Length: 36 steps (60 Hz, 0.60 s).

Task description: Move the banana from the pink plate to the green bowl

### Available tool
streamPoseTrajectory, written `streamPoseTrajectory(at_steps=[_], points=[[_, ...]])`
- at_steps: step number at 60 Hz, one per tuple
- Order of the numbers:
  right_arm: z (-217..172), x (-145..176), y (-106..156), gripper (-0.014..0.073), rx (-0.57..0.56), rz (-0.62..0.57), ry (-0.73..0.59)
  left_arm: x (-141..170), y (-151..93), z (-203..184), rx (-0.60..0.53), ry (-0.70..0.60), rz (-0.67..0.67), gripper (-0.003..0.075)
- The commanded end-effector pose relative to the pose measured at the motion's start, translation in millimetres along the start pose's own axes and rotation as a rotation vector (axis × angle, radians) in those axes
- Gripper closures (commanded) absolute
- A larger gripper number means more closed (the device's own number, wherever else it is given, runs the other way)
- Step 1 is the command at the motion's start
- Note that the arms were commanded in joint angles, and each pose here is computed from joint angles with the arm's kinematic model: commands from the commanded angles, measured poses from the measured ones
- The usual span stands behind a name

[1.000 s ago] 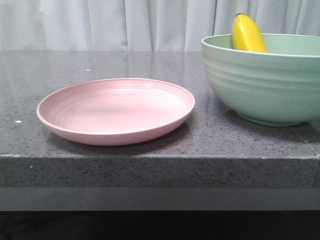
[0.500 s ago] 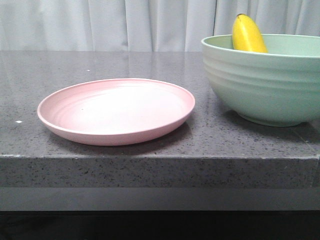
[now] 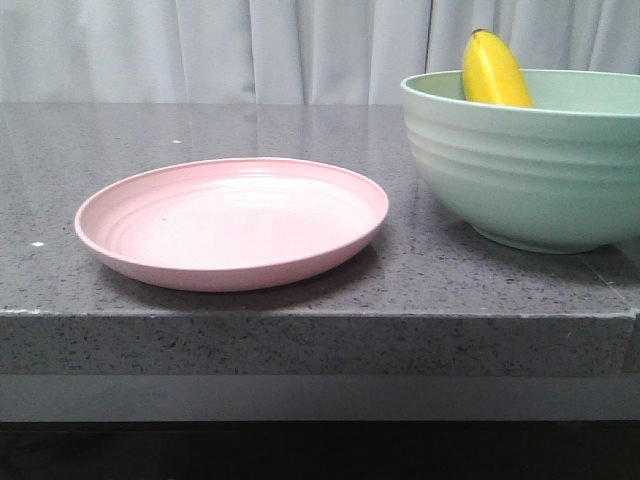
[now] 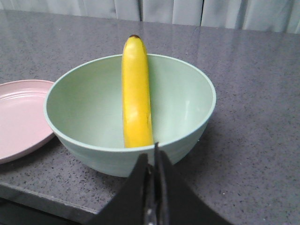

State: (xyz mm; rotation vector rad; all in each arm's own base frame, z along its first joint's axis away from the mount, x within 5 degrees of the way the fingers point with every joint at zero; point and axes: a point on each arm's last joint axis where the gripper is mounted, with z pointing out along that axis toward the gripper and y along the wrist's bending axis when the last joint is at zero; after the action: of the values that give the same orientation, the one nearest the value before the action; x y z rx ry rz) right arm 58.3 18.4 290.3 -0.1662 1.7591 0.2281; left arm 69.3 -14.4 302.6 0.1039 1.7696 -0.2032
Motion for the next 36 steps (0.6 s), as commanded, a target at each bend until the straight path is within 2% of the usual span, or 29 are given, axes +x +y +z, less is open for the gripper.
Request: streamPoseTrajectory(at_steps=[1, 12, 36], points=[[-8.4, -4.4, -0.8, 0.0653, 0.014, -0.001, -0.145, -1.7, 0.0, -9.2, 0.008, -0.134, -0.013, 0.0741], [-14.6, -2.1, -1.1, 0.0653, 0.021, -0.003, -0.211, 7.1, 0.7, -18.2, 0.012, -0.215, -0.013, 0.0741], [-14.4, -1.5, -1.1, 0.0653, 0.021, -0.003, -0.205, 7.3, 0.8, -18.0, 0.012, -0.218, -0.013, 0.0741]])
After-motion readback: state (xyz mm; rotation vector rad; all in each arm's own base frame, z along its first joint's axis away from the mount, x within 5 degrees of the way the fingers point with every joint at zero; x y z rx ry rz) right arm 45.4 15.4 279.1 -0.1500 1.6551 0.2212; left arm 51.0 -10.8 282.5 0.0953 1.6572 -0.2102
